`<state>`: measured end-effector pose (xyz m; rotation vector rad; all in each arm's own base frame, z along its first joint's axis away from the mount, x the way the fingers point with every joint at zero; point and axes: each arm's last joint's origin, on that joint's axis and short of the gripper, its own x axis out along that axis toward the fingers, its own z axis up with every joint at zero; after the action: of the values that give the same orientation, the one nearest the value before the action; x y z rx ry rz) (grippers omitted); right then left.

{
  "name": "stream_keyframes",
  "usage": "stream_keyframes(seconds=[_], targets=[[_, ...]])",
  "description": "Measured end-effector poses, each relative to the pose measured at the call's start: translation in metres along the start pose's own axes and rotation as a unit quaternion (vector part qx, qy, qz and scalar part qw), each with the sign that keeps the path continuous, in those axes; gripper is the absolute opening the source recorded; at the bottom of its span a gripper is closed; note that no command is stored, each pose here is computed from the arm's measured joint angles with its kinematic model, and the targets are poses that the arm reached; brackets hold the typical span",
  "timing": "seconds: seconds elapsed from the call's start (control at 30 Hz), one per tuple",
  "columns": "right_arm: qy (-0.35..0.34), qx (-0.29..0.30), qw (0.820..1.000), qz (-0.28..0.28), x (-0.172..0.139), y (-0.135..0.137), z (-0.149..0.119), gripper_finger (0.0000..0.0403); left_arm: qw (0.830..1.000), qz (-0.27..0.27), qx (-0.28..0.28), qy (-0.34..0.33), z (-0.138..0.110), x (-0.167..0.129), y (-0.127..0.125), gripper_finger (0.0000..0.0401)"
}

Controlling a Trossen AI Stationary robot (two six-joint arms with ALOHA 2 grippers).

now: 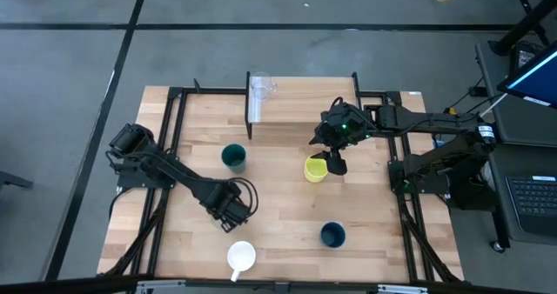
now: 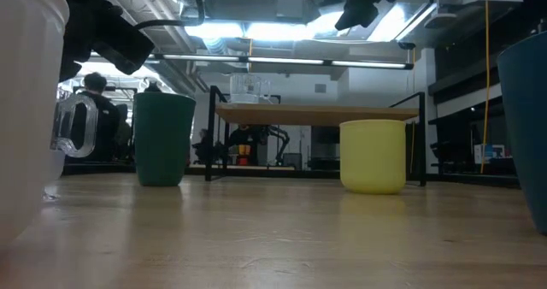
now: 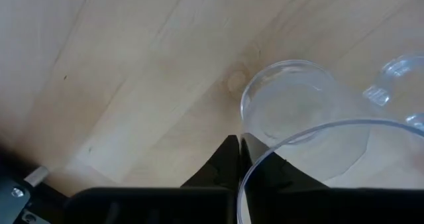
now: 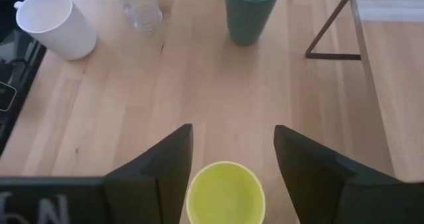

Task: Stack small to large cups/mugs on shelf
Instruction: Put the transparent mug on the shelf, aligned with the other transparent mug

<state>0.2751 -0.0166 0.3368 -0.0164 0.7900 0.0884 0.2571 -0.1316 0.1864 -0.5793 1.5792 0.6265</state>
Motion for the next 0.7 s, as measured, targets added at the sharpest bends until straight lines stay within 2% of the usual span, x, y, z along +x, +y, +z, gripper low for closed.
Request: stream_keyframes(seconds=[0.2,0.4,0.57,0.7], targets=[[0.0,-0.005,1.0,0.0,0.0,0.0,0.0,0.0213,1.0,0.004,0.0,0.009,-0.001,-0.012,0.004,0.0002],[0.009,-0.004,1.0,0.001,0.0,0.0,-0.002,0.0213,1.0,0.006,0.011,0.002,0.0,-0.051,0.007,0.0001],[0.023,-0.002,1.0,0.002,0.0,0.0,-0.004,0.0213,0.996,-0.02,0.064,-0.053,0.016,-0.094,0.005,0.0001],[0.025,0.004,1.0,0.002,0.0,0.001,-0.005,0.0213,0.99,-0.009,0.094,-0.109,0.034,-0.127,0.016,0.0001]])
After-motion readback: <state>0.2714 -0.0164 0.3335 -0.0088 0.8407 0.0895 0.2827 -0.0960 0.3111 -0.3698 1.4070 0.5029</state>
